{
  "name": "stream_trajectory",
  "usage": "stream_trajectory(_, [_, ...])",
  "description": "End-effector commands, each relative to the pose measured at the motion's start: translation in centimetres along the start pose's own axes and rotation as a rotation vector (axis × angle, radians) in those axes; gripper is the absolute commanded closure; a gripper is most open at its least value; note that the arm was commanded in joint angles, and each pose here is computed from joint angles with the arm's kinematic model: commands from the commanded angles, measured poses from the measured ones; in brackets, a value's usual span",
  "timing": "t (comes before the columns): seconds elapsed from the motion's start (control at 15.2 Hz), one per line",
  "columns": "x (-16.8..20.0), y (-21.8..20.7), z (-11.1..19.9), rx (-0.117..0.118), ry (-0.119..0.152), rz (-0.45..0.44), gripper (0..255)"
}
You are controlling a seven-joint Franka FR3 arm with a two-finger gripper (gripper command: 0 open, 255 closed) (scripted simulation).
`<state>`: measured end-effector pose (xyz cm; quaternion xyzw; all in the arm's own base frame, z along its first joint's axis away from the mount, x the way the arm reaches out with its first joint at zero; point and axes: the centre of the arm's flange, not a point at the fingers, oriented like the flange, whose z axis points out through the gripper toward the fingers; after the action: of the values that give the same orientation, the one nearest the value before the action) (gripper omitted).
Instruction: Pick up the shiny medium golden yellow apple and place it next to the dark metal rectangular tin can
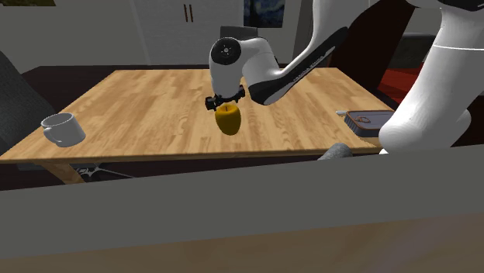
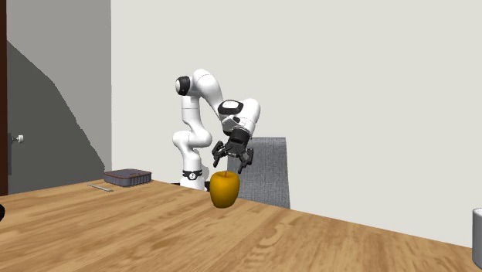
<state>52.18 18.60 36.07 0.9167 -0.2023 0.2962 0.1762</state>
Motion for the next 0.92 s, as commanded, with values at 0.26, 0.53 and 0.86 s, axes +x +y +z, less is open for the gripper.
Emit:
stream_trajectory(0.26, [0.01,0.01,-0.01,0.000,0.000,0.000,255])
stream_trajectory(0.53, [0.06,-0.10,0.08,0.000,0.000,0.000,255])
stream_trajectory(0.86, [0.64,0.21,-0.80,0.000,0.000,0.000,255])
